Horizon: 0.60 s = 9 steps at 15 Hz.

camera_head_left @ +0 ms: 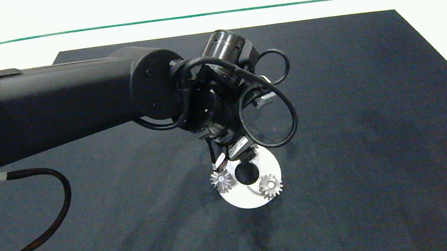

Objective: Install three planetary gears onto the carrier pins

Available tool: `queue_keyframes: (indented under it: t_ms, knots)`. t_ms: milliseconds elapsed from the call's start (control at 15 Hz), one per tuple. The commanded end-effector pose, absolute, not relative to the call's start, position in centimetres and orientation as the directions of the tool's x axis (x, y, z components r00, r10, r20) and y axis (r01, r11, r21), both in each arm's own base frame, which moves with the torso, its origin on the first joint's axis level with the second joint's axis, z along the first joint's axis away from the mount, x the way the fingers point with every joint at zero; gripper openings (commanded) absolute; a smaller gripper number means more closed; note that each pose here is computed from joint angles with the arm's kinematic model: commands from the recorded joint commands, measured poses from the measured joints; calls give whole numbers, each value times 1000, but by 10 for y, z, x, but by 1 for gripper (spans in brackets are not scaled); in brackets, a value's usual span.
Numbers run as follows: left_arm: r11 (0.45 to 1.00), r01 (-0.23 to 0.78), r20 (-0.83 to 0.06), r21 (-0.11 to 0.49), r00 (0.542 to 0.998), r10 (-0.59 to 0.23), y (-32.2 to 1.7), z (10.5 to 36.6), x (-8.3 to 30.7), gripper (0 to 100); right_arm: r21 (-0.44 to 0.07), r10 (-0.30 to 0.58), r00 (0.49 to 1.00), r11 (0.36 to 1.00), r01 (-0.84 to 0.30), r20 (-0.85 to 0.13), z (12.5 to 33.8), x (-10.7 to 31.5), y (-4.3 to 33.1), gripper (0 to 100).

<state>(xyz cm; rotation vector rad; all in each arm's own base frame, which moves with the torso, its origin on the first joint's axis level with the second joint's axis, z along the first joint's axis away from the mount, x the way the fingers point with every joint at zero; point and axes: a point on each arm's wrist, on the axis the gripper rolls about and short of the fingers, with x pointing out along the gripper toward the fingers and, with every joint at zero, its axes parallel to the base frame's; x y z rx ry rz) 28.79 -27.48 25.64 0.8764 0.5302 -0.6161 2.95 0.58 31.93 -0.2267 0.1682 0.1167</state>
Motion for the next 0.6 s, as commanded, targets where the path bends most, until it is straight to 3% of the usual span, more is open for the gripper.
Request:
queue_keyframes:
  t_ms: [67, 200, 600]
  knots:
    - [468, 700, -680, 540, 690, -248, -267, 258, 285, 100, -217, 95, 979, 967, -134, -182, 319, 29, 6, 100]
    - [469, 697, -676, 542, 694, -249, -264, 262, 283, 100, -217, 95, 979, 967, -134, -182, 319, 29, 6, 100]
    - [437, 738, -723, 514, 647, -241, -263, 261, 271, 100, -218, 95, 978, 967, -135, -185, 319, 30, 6, 100]
